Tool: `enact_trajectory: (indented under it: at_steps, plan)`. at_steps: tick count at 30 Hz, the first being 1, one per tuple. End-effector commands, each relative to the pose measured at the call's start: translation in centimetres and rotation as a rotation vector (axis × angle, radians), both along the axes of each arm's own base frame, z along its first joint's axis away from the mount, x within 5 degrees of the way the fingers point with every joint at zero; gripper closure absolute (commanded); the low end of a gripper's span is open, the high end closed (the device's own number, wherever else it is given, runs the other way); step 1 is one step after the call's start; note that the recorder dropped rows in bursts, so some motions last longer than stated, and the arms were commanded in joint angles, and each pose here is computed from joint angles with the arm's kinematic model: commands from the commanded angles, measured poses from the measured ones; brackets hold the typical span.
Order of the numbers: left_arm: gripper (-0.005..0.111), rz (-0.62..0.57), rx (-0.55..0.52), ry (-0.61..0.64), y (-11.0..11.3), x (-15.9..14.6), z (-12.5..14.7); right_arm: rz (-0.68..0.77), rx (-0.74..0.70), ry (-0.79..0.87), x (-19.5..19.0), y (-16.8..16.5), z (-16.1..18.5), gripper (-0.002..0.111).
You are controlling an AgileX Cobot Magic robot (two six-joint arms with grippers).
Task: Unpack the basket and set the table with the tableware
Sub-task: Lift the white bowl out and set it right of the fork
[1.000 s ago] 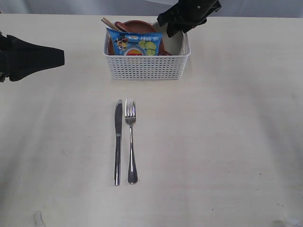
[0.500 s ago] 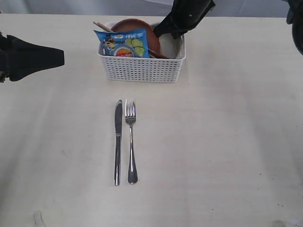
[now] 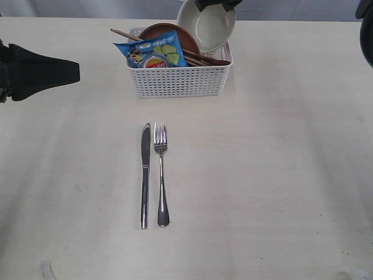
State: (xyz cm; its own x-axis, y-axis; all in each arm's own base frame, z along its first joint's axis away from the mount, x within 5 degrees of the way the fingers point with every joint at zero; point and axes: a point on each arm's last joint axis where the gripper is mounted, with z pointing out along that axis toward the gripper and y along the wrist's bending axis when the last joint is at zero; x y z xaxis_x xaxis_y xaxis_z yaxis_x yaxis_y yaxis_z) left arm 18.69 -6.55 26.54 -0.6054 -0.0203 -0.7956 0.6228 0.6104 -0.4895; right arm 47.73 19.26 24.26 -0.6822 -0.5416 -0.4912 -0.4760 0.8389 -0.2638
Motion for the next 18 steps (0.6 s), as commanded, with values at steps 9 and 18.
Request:
enact_trajectory:
  at_steps: [9, 18]
  plan:
    - [0.070, -0.005, -0.012, 0.010, 0.0, -0.1, -0.1, -0.081, -0.112, -0.086, -0.6, -1.9, 3.6, 0.109]
    - [0.070, -0.005, -0.012, 0.010, 0.0, -0.1, -0.1, -0.102, -0.094, -0.124, -2.0, -2.8, 7.3, 0.109]
